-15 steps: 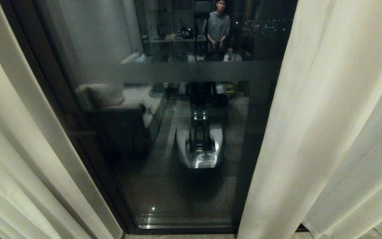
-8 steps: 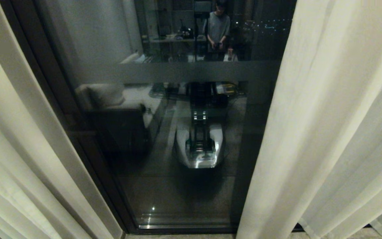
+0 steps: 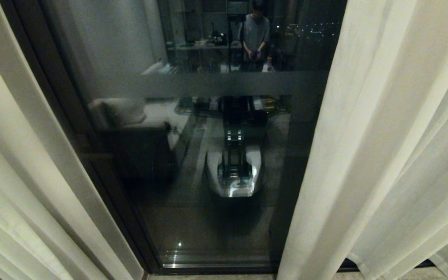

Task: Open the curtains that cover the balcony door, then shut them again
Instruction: Close the inner curtains on both sides

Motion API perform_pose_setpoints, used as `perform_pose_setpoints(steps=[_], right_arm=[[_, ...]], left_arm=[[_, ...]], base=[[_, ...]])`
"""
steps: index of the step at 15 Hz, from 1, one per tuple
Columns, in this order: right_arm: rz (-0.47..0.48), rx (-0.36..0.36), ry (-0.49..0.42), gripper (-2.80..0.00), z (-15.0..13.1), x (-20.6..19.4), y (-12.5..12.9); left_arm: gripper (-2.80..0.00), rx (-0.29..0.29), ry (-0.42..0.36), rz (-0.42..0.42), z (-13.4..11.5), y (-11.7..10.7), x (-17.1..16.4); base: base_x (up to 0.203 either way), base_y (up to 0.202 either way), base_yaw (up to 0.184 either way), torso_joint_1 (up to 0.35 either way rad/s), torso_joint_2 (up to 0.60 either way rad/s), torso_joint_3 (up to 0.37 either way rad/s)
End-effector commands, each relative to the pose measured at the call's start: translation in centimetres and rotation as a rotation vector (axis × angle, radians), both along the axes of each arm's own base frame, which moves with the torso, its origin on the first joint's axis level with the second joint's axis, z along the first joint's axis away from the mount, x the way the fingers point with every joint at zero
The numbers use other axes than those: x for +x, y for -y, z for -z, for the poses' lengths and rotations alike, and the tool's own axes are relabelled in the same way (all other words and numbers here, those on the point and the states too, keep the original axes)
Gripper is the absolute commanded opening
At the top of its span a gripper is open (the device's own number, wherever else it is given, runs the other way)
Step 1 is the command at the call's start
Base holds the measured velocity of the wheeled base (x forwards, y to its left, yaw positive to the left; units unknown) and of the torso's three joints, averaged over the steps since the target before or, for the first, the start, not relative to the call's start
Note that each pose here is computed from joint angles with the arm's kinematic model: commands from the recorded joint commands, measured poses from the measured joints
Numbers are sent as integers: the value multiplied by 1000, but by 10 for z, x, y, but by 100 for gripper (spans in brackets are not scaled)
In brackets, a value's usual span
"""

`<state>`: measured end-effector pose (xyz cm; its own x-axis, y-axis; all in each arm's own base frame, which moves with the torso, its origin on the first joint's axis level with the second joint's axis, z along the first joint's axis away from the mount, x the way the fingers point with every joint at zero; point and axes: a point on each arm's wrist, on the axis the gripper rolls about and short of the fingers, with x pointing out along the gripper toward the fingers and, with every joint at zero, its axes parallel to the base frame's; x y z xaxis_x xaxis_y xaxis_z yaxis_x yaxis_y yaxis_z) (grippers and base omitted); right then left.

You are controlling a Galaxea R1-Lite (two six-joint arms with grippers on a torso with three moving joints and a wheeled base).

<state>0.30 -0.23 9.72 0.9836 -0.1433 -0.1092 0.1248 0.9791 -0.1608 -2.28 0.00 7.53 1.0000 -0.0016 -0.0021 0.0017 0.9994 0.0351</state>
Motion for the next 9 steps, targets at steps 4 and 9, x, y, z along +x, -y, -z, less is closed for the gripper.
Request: perform_pose_setpoints(steps=[4,9], right_arm=[[-66,-1,112,-280,6,-15,-1],[-168,7,105,-280,22,-26,-3]], left_arm=[[-280,0,1,0,0,0,0],[-280,0,1,0,0,0,0]], base=[[0,0,0,0,0,0],[0,0,0,0,0,0]])
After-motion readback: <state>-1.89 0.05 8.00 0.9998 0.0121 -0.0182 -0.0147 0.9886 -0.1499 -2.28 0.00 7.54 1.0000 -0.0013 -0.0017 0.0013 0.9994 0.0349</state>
